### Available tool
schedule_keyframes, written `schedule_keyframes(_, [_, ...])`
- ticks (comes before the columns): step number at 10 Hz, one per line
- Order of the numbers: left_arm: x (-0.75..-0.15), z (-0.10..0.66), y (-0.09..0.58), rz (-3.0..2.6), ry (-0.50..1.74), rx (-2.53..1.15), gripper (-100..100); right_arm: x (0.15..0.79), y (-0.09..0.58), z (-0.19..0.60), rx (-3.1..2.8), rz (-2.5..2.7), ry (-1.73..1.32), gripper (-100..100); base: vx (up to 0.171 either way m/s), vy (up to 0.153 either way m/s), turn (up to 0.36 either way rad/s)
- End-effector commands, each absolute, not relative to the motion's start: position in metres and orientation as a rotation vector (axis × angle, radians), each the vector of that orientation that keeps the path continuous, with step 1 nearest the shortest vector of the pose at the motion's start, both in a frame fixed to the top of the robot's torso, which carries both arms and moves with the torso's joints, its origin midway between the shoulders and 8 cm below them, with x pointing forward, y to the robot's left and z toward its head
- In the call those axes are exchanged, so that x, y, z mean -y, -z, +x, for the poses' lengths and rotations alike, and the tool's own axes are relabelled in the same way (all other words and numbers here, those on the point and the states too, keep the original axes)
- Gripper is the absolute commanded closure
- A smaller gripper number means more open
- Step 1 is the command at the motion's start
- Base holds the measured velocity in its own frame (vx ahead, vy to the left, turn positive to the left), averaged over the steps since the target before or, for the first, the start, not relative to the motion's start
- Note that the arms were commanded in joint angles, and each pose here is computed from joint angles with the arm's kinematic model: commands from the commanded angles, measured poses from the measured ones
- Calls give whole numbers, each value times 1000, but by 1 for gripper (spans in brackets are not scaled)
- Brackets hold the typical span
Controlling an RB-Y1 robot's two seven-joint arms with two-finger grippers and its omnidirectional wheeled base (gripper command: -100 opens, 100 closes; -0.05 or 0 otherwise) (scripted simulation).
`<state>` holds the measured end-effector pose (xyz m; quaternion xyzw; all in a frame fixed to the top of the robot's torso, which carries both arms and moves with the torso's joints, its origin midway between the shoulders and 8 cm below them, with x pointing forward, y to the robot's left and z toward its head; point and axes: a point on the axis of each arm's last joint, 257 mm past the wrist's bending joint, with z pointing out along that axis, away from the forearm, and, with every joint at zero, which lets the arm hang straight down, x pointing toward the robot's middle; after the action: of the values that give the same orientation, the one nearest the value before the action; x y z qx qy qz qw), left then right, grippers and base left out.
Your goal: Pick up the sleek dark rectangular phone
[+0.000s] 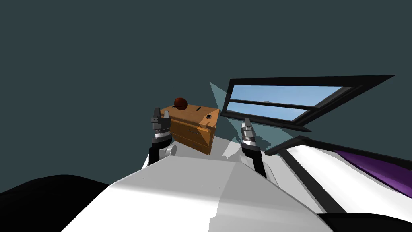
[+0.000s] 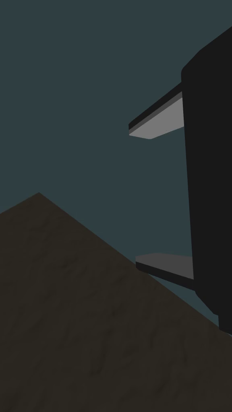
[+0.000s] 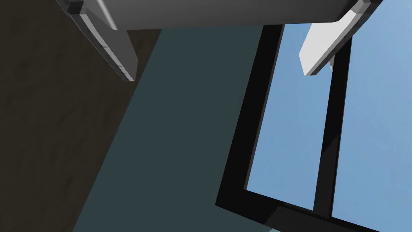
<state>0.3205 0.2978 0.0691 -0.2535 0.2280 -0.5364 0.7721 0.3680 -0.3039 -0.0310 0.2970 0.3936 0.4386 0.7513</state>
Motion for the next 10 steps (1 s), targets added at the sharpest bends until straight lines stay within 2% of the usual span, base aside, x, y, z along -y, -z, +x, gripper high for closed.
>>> schedule_keyframes(1, [-298,320,-69,-549,1162,-494,0,304,30,368,-882,602,-931,-100,-21,22,3])
schedule_keyframes(4, [-298,320,-69,-549,1163,-494,0,307,25,367,-937,450,-826,-100,-52,68,8])
schedule_keyframes(10, [-298,320,-69,-549,1163,-494,0,313,19,364,-1028,56,-536,-100,-59,106,33])
